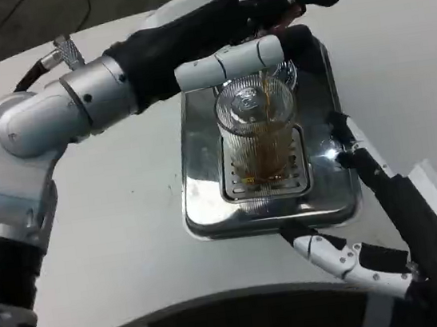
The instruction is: Grasp the cup under the faucet to collect the drink, then remove the cup.
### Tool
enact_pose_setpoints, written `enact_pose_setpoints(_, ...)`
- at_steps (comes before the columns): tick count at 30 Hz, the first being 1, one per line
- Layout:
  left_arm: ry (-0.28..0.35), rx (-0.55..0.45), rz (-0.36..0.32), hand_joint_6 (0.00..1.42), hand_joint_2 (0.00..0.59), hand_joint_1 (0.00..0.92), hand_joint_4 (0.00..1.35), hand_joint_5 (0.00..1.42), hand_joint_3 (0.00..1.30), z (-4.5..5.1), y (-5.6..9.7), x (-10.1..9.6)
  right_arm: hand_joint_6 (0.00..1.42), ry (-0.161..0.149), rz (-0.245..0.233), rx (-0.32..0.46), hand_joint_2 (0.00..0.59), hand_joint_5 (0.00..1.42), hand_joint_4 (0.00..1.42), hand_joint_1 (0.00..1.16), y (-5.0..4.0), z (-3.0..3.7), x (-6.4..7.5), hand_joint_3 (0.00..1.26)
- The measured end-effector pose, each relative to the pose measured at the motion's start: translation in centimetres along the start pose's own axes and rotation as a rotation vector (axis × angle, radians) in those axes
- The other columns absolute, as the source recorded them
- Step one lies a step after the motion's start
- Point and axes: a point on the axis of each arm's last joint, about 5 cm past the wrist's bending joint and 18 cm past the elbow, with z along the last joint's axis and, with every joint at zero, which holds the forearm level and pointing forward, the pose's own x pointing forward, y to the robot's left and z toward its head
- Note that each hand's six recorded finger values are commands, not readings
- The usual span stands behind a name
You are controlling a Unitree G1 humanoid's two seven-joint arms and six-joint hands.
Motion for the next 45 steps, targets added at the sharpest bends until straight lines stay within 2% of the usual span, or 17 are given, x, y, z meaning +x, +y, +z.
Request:
enact_pose_setpoints(4, 0.000, 0.001, 0.000, 0.04, 0.103, 0.000, 0.02, 0.05, 0.15, 0.00, 0.0, 0.0, 0.03, 0.000, -0.010, -0.006, 0.266, 0.10, 0.03, 0.62, 0.29, -0.24, 0.9, 0.00)
enact_pose_setpoints(5, 0.001, 0.001, 0.000, 0.04, 0.103, 0.000, 0.02, 0.05, 0.15, -0.01, 0.0, 0.0, 0.03, -0.004, -0.021, -0.012, 0.266, 0.10, 0.02, 0.62, 0.38, -0.34, 1.5, 0.00)
enact_pose_setpoints(11, 0.002, 0.003, 0.001, 0.05, 0.103, 0.000, 0.02, 0.05, 0.15, -0.05, 0.1, -0.1, 0.02, -0.010, -0.039, -0.016, 0.265, 0.10, 0.02, 0.63, 0.56, -0.48, 2.7, 0.00)
enact_pose_setpoints(18, 0.000, 0.005, 0.002, 0.06, 0.103, 0.000, 0.02, 0.05, 0.15, -0.07, 0.1, -0.1, 0.00, -0.026, -0.004, 0.003, 0.250, 0.06, 0.00, 0.68, 0.87, -1.05, 4.4, 0.00)
enact_pose_setpoints(26, 0.001, 0.010, 0.002, 0.06, 0.102, 0.000, 0.02, 0.06, 0.15, -0.09, 0.2, -0.2, 0.00, -0.039, 0.004, 0.009, 0.234, 0.04, 0.00, 0.70, 1.21, -1.56, 6.4, 0.00)
enact_pose_setpoints(37, 0.000, 0.013, 0.004, 0.06, 0.107, 0.000, 0.03, 0.06, 0.15, -0.07, 0.3, -0.3, 0.00, -0.040, 0.006, 0.046, 0.217, 0.04, 0.00, 0.73, 1.62, -2.19, 8.2, 0.00)
enact_pose_setpoints(45, -0.001, 0.016, 0.003, 0.06, 0.111, 0.000, 0.03, 0.06, 0.15, -0.05, 0.5, -0.4, 0.00, -0.047, -0.012, 0.051, 0.217, 0.03, 0.00, 0.74, 1.82, -2.25, 9.2, 0.00)
